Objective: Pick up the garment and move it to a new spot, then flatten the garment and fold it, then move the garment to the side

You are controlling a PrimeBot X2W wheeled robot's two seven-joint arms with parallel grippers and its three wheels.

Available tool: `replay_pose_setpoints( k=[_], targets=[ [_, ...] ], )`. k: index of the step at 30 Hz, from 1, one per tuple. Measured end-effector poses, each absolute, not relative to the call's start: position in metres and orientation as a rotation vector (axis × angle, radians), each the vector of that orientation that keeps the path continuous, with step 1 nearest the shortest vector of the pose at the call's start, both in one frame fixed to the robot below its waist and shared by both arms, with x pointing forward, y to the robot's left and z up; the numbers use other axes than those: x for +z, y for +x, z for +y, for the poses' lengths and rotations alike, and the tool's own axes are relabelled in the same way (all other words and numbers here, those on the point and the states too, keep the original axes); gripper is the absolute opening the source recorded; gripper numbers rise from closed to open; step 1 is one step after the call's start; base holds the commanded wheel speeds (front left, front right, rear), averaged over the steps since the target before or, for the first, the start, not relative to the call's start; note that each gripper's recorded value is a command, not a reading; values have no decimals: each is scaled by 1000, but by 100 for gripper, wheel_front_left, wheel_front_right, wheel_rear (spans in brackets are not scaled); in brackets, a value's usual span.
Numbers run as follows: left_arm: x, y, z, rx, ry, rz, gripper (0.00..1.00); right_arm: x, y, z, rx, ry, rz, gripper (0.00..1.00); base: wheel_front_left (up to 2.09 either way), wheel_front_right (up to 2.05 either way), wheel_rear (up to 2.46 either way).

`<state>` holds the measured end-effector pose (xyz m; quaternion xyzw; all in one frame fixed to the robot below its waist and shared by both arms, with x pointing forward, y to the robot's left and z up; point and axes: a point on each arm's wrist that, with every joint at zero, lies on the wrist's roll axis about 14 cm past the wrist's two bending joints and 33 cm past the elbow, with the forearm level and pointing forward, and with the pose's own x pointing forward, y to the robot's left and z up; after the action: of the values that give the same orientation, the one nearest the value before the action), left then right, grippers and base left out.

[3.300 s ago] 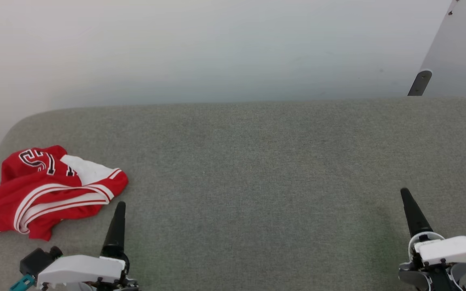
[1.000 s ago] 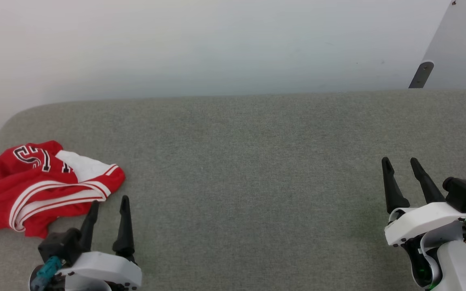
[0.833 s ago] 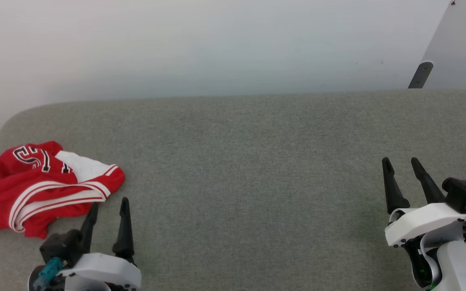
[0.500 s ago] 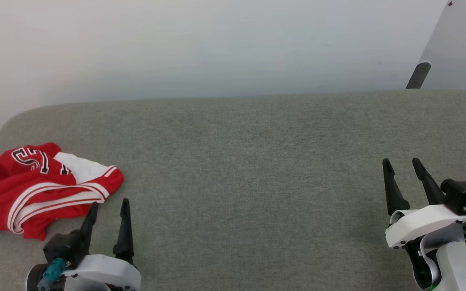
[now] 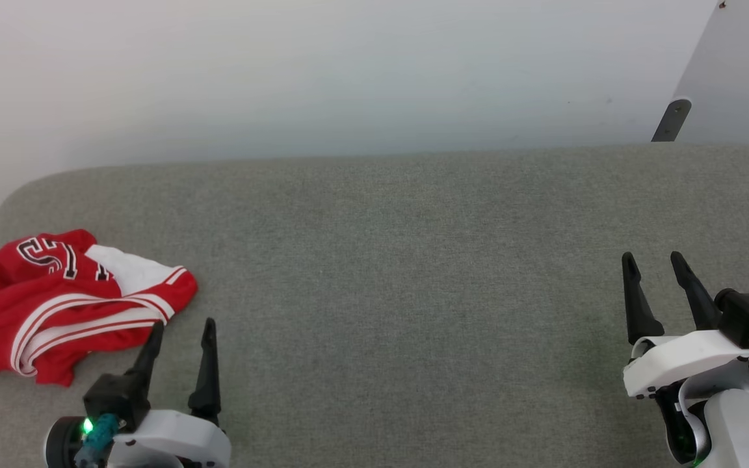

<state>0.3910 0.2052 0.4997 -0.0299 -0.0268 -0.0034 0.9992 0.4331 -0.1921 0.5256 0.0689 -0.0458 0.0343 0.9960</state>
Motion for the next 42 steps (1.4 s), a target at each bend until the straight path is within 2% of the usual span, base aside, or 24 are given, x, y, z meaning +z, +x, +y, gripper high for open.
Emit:
replay_pose_setpoints(
  k=[11,19,32,42],
  targets=[
    [499,389,209,11,-79,-55,100,526,437,-189,69,167,-97,100,0,0,0],
    [498,371,231,89,-100,-57,100,517,444,-154,160,186,-69,100,0,0,0],
    [485,284,306,387,-115,-34,100,513,457,-24,485,202,-27,100,0,0,0],
    [493,198,360,723,-178,-97,100,522,434,107,847,204,-2,100,0,0,0]
  ],
)
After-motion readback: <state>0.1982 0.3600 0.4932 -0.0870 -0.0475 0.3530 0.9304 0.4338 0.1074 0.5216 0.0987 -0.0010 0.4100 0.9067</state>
